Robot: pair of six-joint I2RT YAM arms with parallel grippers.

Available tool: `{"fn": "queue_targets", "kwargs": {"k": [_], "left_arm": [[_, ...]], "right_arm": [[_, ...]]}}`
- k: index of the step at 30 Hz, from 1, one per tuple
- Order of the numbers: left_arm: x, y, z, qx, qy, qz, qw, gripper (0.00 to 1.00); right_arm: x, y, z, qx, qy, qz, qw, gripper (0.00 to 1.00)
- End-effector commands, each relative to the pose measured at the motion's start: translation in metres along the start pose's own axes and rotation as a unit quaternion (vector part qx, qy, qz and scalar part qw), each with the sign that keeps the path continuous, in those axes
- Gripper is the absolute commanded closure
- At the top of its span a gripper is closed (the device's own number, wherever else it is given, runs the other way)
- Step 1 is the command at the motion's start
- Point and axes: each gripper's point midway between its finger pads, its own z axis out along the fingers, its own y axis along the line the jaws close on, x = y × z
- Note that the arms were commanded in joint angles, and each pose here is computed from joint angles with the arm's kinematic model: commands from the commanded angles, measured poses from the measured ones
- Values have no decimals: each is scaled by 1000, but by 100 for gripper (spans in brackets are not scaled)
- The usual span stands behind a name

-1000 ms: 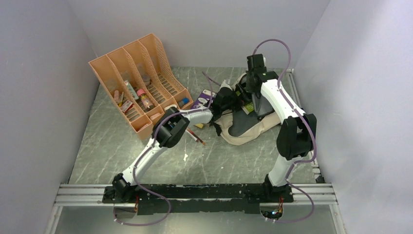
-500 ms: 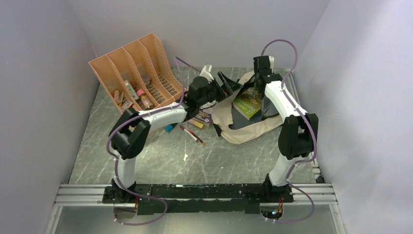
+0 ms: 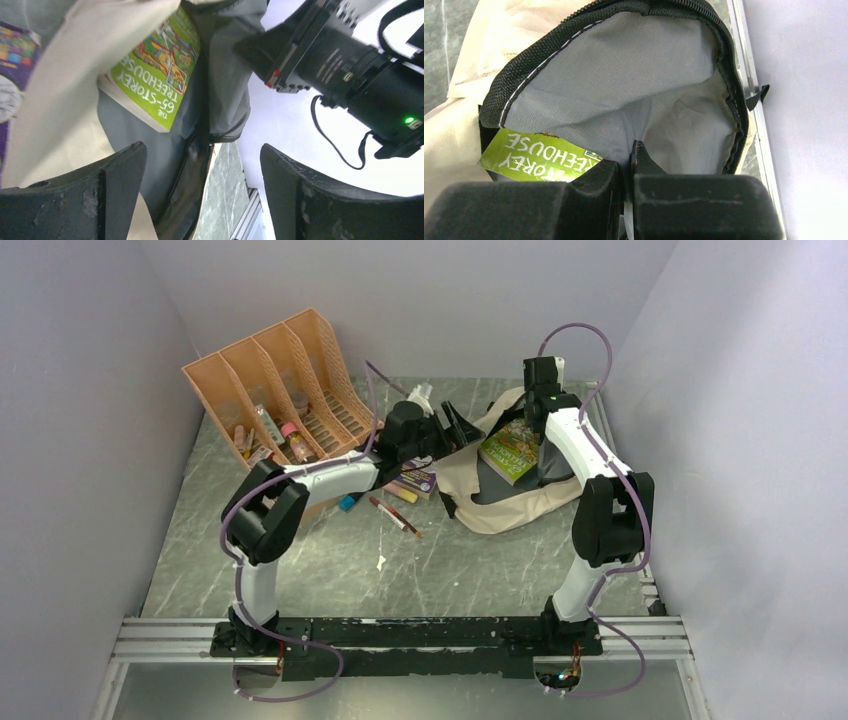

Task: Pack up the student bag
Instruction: Place the book in the student bag.

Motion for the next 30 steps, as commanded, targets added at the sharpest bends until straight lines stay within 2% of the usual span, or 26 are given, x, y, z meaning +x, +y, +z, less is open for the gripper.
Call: {"fn": "queue_targets", "kwargs": {"k": [1, 9, 13, 19, 24, 28, 30], "left_arm": [[35, -15, 17, 19, 34, 21, 999, 15], [70, 25, 60, -36, 34, -35, 998, 22], [77, 31, 81, -31, 20, -46, 998, 22], [82, 53, 109, -62, 12, -60, 996, 28], [81, 57, 132, -61, 5, -65, 996, 39], [82, 51, 151, -45, 2, -66, 997, 56], [84, 46, 161, -36, 2, -61, 998, 59]], "right_arm": [[-13, -8, -2, 5, -21, 24, 999, 99], [-14, -4, -10, -9, -27, 43, 999, 100], [-12, 1, -12, -18, -30, 45, 998, 100], [-9, 7, -13, -28, -27, 43, 998, 100], [-8, 11, -13, -37, -26, 44, 998, 100], [-7, 16, -15, -47, -26, 46, 997, 100], [-6, 18, -15, -50, -26, 46, 997, 100]]}}
